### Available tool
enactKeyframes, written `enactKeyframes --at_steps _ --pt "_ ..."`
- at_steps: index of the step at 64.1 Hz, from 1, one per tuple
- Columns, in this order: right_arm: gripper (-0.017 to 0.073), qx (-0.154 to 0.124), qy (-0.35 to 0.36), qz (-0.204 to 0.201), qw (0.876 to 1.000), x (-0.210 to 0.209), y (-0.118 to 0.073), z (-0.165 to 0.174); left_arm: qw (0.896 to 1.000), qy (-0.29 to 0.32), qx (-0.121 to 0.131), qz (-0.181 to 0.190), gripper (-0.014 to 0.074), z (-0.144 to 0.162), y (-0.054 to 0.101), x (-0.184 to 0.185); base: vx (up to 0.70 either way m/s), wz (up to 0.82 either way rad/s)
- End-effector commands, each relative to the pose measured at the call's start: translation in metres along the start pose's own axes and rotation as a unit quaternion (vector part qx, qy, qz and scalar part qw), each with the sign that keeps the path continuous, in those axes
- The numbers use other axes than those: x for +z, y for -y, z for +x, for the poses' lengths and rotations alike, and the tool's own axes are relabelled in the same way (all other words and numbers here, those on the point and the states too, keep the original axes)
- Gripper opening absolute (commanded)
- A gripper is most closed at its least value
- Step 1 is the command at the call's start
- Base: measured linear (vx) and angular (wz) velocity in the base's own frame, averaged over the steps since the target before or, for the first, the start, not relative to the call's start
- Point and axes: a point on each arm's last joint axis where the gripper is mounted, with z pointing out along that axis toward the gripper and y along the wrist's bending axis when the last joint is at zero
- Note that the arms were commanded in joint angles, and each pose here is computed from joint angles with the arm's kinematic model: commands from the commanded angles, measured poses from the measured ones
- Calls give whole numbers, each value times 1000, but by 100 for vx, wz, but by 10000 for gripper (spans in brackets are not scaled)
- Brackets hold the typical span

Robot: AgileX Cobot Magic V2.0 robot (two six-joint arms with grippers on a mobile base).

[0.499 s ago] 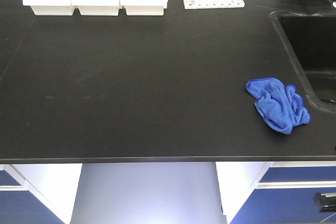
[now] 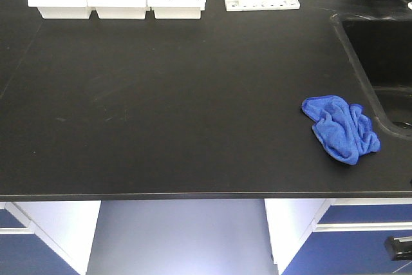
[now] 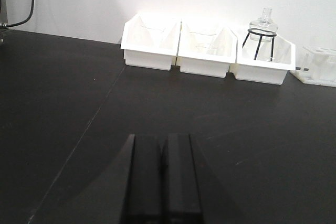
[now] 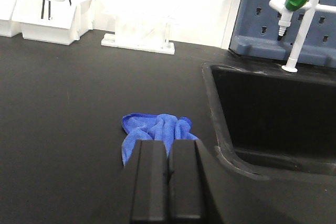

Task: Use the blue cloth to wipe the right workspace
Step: 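Move the right gripper toward the blue cloth near the sink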

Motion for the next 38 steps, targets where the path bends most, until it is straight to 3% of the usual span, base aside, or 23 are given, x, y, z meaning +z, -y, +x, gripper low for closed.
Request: enactKeyframes --at_steps 1,38 --pt "-8 -8 40 1 999 0 -1 -3 999 31 -7 6 -6 3 0 0 0 0" --pt "-8 -7 62 0 998 0 -1 -7 999 31 -7 6 -6 3 0 0 0 0"
